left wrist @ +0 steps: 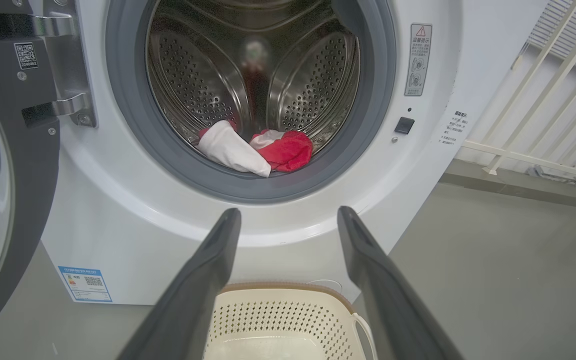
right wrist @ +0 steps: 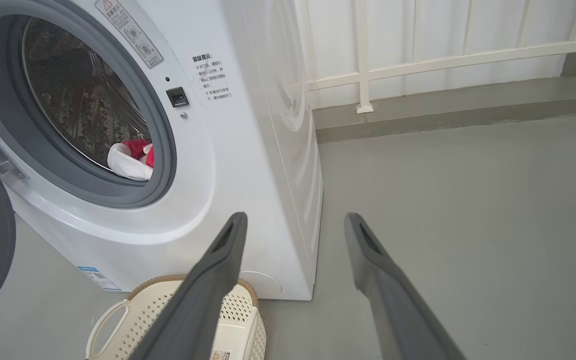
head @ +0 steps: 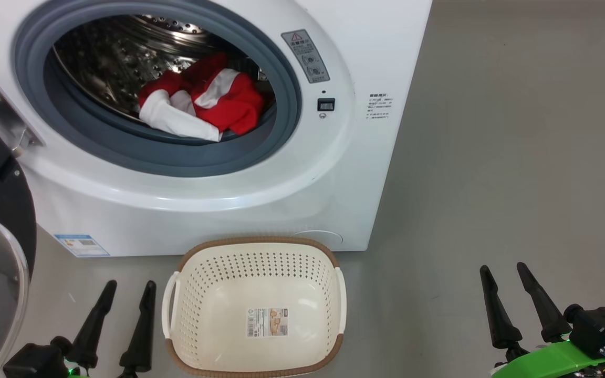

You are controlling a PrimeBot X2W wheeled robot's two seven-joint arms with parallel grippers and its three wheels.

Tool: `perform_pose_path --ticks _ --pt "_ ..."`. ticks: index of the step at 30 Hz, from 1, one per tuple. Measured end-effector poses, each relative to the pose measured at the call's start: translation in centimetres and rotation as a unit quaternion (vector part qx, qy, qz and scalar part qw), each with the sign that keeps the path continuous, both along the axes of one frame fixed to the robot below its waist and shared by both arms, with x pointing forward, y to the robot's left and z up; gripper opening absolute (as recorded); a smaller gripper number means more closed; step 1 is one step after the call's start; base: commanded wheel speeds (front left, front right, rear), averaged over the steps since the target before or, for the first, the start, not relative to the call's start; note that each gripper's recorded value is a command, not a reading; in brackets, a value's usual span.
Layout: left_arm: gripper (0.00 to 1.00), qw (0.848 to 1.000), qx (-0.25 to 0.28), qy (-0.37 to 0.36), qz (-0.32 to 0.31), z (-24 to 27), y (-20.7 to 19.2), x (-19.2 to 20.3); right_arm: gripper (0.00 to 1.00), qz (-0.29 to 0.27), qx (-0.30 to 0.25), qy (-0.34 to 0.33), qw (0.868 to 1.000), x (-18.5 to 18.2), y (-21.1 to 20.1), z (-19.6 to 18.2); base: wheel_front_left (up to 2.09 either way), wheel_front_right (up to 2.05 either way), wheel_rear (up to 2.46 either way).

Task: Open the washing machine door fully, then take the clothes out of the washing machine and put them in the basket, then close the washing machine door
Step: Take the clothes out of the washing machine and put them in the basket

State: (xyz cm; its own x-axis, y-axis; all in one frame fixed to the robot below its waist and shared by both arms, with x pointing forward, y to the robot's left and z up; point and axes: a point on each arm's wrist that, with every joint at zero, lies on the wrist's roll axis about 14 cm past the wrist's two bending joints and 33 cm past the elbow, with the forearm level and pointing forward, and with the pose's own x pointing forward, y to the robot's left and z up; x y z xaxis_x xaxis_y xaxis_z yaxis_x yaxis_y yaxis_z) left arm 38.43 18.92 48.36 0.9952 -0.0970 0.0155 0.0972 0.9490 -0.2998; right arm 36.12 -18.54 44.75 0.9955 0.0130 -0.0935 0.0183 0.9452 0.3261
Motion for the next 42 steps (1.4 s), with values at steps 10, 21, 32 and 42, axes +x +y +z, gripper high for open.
perform_pose_path --ticks 10,21,32,42 --pt "1.0 1.0 -0.002 0.024 -0.016 -1.6 -1.1 0.9 1.0 0.003 -0.001 0.011 1.0 0.4 0.3 -0.8 0.0 0.0 0.0" --pt "1.0 0.997 0.027 -0.007 -0.066 0.0 -3.7 9.4 1.0 0.012 0.002 0.017 1.0 3.5 1.2 -1.8 0.0 0.0 0.0" --pt "1.0 0.994 0.061 0.052 -0.079 -3.3 -4.4 18.2 1.0 0.024 0.005 0.035 0.999 6.5 2.0 -4.0 0.0 0.0 0.0" --pt "1.0 0.989 0.094 0.087 -0.072 -4.5 -4.2 24.5 1.0 0.026 0.008 0.055 0.998 7.7 2.1 -6.1 0.0 0.0 0.0"
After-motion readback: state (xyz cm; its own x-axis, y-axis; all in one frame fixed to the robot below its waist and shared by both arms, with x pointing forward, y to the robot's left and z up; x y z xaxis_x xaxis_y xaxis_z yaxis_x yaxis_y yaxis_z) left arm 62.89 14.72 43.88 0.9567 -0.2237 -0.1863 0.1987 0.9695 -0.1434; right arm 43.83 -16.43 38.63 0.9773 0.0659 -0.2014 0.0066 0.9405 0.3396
